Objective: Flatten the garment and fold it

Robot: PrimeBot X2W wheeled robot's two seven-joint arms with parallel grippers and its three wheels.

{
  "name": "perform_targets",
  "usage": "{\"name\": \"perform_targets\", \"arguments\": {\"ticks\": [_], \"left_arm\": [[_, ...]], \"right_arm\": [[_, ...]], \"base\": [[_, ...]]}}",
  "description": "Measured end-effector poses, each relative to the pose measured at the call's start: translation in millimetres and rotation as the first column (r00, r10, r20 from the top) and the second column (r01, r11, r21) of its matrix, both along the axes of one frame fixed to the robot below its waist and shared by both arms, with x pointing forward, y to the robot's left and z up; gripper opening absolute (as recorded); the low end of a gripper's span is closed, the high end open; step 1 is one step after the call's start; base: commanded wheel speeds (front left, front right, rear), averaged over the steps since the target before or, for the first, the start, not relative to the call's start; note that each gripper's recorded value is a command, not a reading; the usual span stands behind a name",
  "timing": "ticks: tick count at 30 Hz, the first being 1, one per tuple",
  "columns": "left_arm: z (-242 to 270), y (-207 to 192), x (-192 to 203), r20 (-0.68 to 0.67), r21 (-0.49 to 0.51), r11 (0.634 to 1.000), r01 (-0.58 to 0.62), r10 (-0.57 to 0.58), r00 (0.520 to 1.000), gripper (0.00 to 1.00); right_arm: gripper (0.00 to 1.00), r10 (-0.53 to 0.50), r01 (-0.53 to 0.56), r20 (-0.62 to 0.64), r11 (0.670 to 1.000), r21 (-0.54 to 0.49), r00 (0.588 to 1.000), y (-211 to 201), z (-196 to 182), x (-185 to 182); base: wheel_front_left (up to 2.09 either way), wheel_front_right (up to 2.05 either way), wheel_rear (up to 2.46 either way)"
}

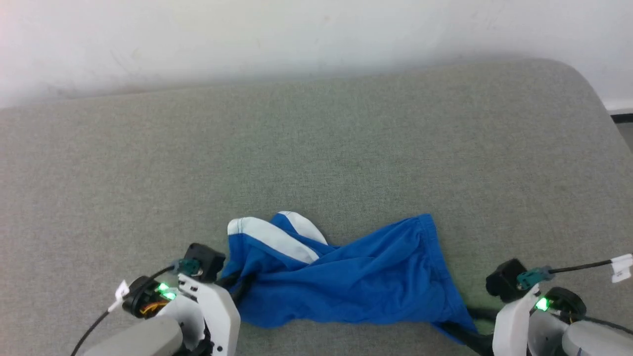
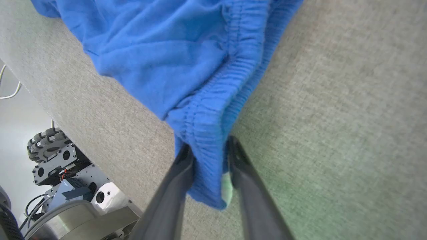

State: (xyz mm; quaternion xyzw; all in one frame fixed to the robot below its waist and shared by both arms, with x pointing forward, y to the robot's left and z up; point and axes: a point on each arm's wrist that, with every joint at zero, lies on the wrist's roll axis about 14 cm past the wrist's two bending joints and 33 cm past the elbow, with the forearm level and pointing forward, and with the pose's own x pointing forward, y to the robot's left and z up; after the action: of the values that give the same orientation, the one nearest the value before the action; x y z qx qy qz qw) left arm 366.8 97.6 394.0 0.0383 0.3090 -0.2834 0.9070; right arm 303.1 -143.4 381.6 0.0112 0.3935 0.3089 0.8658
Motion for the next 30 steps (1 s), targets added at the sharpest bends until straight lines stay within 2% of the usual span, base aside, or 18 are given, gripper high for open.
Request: {"name": "perform_targets", "arguments": {"ticks": [3,6,11,13,17,19,24,28,30], "left_arm": [[15,4,6,0.093,-0.02,0.999,-0.044,0.046,0.995,1.0],[42,7,16,0.228,-0.048,0.996,-0.081,0.089,0.97,1.0],[89,21,29,0.424,-0.086,0.983,-0.163,0.184,0.887,1.0],[107,33,34,0.489,-0.099,0.97,-0.222,0.242,0.838,1.0],[154,52,37,0.66,-0.132,0.937,-0.325,0.328,0.676,1.0],[162,62,32,0.699,-0.149,0.913,-0.379,0.368,0.613,1.0],[168,85,16,0.748,-0.175,0.854,-0.491,0.439,0.497,1.0],[169,98,3,0.766,-0.194,0.81,-0.553,0.478,0.431,1.0],[168,102,-1,0.768,-0.198,0.795,-0.573,0.489,0.413,1.0]], "right_arm": [[1.0,-0.006,0.005,0.074,1.0,0.01,0.997,0,17,11],[1.0,-0.005,0.002,0.152,1.0,0.021,0.988,-1,41,22],[1.0,-0.003,-0.001,0.295,1.0,0.015,0.955,-10,92,43],[1.0,0.006,-0.007,0.334,1.0,0.004,0.943,-12,109,50],[1.0,0.016,0.003,0.375,0.999,-0.05,0.927,-20,131,64],[1.0,0.015,0.014,0.352,0.997,-0.078,0.936,-25,131,67],[1.0,0.047,-0.015,0.197,0.987,-0.162,0.979,-24,105,61],[1.0,0.059,-0.045,0.067,0.98,-0.194,0.996,-20,81,54],[1.0,0.059,-0.054,0.022,0.981,-0.185,0.998,-13,70,52]], "base": [[0.0,0.0,0.0],[0.0,0.0,0.0],[0.0,0.0,0.0],[0.0,0.0,0.0],[0.0,0.0,0.0],[0.0,0.0,0.0],[0.0,0.0,0.0],[0.0,0.0,0.0],[0.0,0.0,0.0]]}}
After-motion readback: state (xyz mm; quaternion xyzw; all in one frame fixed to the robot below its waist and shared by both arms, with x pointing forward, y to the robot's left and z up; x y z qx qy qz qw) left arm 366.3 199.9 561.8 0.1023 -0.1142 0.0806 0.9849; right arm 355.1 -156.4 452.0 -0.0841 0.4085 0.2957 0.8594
